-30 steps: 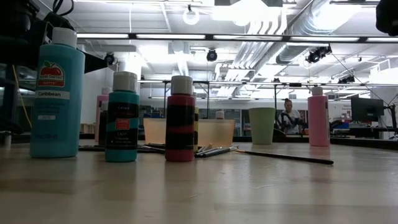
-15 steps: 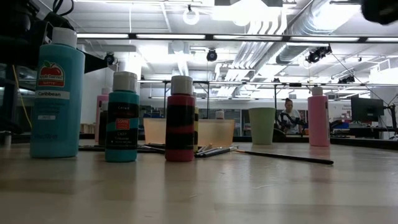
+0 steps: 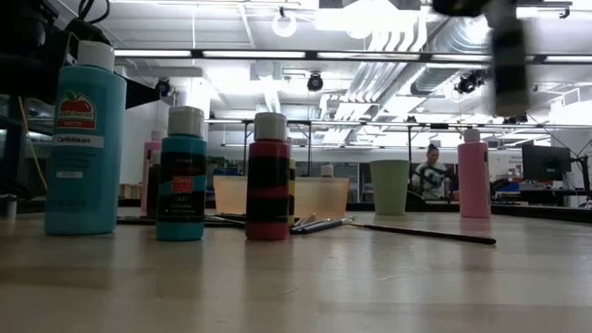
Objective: Pick & Place Paint Supplies
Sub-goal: Put the small gray paint bottle into the orange bin
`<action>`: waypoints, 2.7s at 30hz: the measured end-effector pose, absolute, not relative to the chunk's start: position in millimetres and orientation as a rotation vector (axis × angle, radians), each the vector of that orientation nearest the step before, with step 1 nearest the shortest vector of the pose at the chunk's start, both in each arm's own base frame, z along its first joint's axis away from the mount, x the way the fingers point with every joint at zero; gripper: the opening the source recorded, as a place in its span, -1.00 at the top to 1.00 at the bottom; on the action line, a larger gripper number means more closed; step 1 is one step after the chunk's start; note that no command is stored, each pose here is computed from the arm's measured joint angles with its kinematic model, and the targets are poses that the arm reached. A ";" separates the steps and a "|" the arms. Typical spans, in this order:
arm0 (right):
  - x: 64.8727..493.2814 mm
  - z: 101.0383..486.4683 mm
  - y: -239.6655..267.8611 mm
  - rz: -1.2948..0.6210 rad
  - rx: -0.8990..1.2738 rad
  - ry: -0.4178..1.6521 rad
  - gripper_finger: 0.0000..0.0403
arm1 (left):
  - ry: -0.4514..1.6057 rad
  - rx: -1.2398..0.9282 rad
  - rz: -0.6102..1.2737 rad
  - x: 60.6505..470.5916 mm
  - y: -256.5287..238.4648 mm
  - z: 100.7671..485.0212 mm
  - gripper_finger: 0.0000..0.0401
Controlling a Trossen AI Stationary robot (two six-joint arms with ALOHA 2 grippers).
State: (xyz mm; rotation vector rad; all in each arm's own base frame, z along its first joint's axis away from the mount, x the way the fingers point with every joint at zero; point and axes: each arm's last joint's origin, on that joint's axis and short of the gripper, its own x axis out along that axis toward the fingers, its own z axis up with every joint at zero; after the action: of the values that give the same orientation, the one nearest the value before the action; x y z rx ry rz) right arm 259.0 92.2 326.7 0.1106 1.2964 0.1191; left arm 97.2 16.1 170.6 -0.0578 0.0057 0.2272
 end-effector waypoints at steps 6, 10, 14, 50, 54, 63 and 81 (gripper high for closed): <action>278.6 341.0 25.5 -0.049 0.220 1.205 0.43 | 0.006 -0.058 0.227 97.2 16.0 170.6 1.00; 286.2 344.6 -20.8 -0.178 0.264 1.105 0.41 | 0.006 -0.058 0.227 97.1 16.1 170.6 1.00; 294.8 345.6 -63.8 -0.291 0.326 1.038 0.41 | 0.006 -0.057 0.227 97.2 16.1 170.5 1.00; 374.9 238.9 -238.3 -0.694 0.622 1.157 0.40 | 0.006 -0.058 0.227 97.2 16.0 170.5 1.00; 374.8 234.4 -241.7 -0.708 0.626 1.162 0.38 | 0.006 -0.058 0.227 97.2 16.0 170.6 1.00; 377.1 228.5 -243.5 -0.713 0.617 1.170 0.40 | 0.006 -0.058 0.227 97.2 16.0 170.5 1.00; 377.0 225.6 -243.6 -0.743 0.598 1.184 0.27 | 0.006 -0.058 0.227 97.2 16.0 170.6 1.00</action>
State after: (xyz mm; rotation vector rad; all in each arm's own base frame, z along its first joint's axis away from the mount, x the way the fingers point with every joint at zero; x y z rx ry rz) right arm 377.0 -243.6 225.6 0.5976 1.1838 -0.7431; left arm 97.2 16.0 170.6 -0.0577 0.0059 0.2271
